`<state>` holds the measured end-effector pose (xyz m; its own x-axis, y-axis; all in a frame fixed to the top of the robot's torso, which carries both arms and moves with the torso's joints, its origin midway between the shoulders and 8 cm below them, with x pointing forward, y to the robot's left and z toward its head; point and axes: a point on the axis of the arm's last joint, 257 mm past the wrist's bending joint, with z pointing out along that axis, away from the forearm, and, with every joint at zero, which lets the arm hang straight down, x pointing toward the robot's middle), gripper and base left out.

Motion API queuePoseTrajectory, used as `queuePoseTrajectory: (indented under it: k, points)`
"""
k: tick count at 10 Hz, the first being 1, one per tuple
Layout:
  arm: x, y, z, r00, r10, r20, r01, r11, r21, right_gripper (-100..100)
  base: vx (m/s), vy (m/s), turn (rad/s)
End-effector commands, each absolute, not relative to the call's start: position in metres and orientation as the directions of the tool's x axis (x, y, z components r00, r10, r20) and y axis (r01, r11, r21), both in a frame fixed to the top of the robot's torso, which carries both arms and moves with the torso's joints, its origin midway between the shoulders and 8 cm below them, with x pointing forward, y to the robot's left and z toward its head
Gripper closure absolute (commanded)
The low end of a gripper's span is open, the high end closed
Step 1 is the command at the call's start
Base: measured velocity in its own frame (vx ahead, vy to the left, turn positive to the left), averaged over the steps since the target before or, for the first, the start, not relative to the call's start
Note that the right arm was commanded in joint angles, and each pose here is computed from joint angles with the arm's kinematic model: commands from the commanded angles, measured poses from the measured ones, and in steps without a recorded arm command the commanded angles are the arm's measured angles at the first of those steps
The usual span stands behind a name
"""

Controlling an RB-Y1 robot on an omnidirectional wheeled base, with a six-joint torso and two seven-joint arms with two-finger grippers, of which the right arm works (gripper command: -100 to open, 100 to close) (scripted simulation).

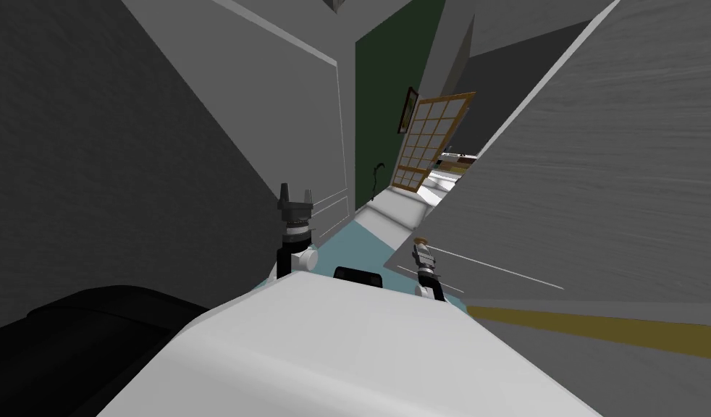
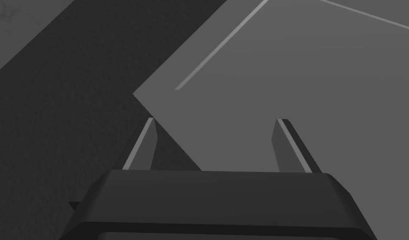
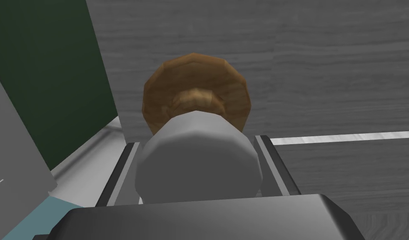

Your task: Pull the door open

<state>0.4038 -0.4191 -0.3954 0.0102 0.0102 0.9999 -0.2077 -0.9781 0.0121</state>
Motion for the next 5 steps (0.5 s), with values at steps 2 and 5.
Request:
queuePoseTrajectory:
  k: [2, 5]
  points:
    - [0.401, -0.417, -0.392, 0.0, 0.001, 1.0, -0.17, -0.986, 0.001, 100, -0.177, -0.037, 0.099]
    - [0.391, -0.413, -0.395, 0.007, 0.003, 1.0, -0.136, -0.991, 0.004, 100, -0.173, -0.03, 0.109]
